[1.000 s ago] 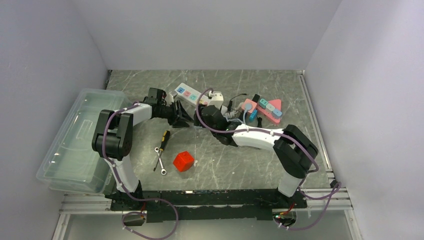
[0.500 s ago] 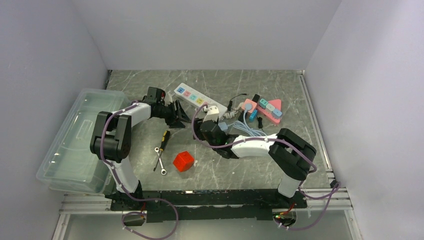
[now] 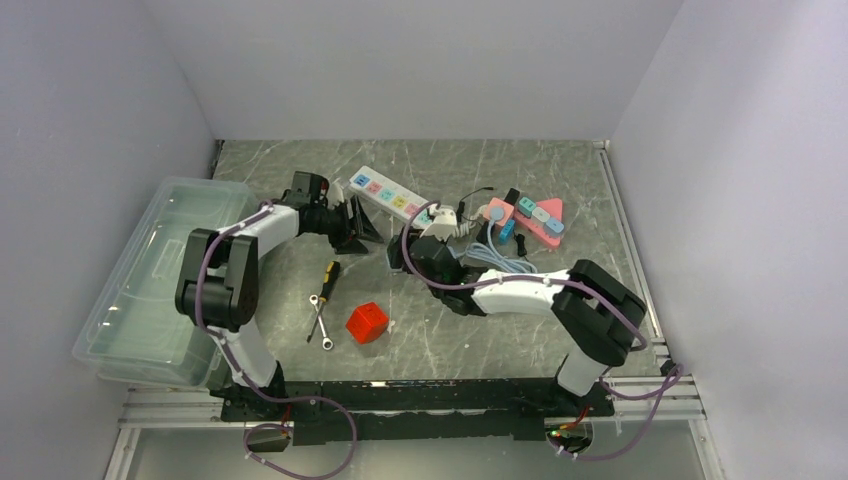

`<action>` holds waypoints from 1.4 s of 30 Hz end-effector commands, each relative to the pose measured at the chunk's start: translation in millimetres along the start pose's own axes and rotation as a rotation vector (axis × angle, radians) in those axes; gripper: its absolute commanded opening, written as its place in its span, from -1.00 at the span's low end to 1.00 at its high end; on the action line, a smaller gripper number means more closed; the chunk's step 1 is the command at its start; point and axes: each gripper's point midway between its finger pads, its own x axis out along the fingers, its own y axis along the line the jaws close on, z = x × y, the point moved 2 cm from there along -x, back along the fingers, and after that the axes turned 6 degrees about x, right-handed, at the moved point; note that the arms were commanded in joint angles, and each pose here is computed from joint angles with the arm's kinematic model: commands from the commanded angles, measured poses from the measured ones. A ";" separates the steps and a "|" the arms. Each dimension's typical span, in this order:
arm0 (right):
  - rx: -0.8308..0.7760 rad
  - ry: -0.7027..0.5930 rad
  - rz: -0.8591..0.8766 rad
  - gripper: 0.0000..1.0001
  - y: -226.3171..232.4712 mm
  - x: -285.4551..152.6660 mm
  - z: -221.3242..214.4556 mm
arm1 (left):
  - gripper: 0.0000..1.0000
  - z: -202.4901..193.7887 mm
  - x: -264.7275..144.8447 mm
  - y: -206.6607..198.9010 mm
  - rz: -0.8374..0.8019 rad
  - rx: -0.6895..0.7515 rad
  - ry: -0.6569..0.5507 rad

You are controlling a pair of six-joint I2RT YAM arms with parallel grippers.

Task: Pull the plug off the socket
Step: Remove the plug from the socket.

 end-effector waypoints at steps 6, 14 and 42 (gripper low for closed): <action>0.191 0.003 0.017 -1.00 10.9 -10.3 66.0 | 0.65 24.0 -92.1 -80.1 -0.012 0.534 -0.306; 0.266 0.065 0.119 -1.00 11.3 -19.1 94.9 | 0.66 -27.2 -96.9 -111.9 -0.069 1.085 -0.348; 0.278 0.139 0.246 -1.00 27.0 -47.4 100.5 | 0.41 -41.0 -7.7 -105.0 -0.073 1.116 -0.276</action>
